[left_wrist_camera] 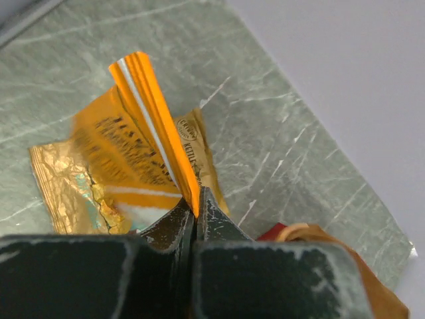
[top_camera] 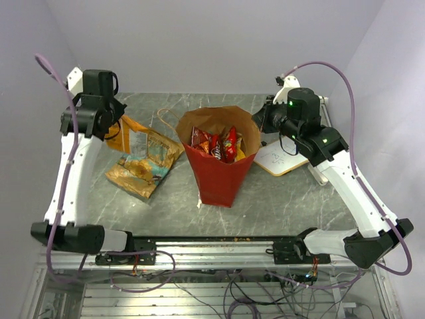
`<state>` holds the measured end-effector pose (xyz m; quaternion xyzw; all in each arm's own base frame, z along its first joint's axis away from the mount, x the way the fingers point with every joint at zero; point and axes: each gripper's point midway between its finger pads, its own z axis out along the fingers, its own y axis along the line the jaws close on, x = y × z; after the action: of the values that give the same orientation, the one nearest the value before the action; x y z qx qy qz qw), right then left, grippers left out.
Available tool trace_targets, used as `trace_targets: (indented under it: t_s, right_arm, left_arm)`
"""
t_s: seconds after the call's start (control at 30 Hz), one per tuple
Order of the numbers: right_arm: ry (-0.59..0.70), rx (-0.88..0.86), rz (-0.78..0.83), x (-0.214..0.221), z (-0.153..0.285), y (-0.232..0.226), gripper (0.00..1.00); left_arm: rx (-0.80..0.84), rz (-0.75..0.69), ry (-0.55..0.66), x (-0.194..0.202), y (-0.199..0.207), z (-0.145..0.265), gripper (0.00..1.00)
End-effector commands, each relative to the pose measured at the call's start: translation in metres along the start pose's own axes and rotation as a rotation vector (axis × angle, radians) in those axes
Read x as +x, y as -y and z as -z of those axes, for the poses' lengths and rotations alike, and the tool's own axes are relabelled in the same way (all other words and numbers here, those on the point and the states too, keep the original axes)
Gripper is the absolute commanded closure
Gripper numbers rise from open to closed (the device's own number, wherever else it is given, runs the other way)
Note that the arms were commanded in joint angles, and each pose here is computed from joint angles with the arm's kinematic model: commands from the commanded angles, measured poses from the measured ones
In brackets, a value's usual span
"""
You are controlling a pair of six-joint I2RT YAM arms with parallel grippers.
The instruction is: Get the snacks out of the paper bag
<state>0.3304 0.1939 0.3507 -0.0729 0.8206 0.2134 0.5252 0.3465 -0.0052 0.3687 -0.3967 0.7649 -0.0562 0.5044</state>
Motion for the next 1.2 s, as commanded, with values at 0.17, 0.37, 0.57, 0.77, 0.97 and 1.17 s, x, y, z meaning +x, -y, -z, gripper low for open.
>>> trace_targets:
  t_s: [0.17, 0.37, 0.57, 0.77, 0.97, 1.17]
  right_arm:
    - [0.01, 0.03, 0.004, -0.001, -0.001, 0.007, 1.0]
    - [0.017, 0.046, 0.003, -0.003, -0.001, 0.009, 1.0]
    - [0.014, 0.042, 0.002, -0.004, -0.004, 0.008, 1.0]
    - [0.003, 0.023, 0.001, -0.002, -0.007, 0.004, 1.0]
    - [0.006, 0.022, 0.008, -0.004, -0.006, 0.004, 1.0]
    - [0.007, 0.029, 0.007, -0.001, -0.004, 0.006, 1.0]
  left_arm:
    - [0.223, 0.141, -0.181, 0.02, 0.06, -0.078, 0.93]
    - [0.261, 0.203, -0.256, 0.041, 0.07, -0.094, 0.93]
    - [0.237, 0.311, -0.303, 0.058, 0.06, -0.097, 0.93]
    - [0.305, 0.467, -0.323, 0.057, 0.08, -0.104, 0.93]
    - [0.365, 0.546, -0.358, 0.051, 0.112, -0.108, 0.93]
    - [0.358, 0.543, -0.351, 0.05, 0.114, -0.106, 0.93]
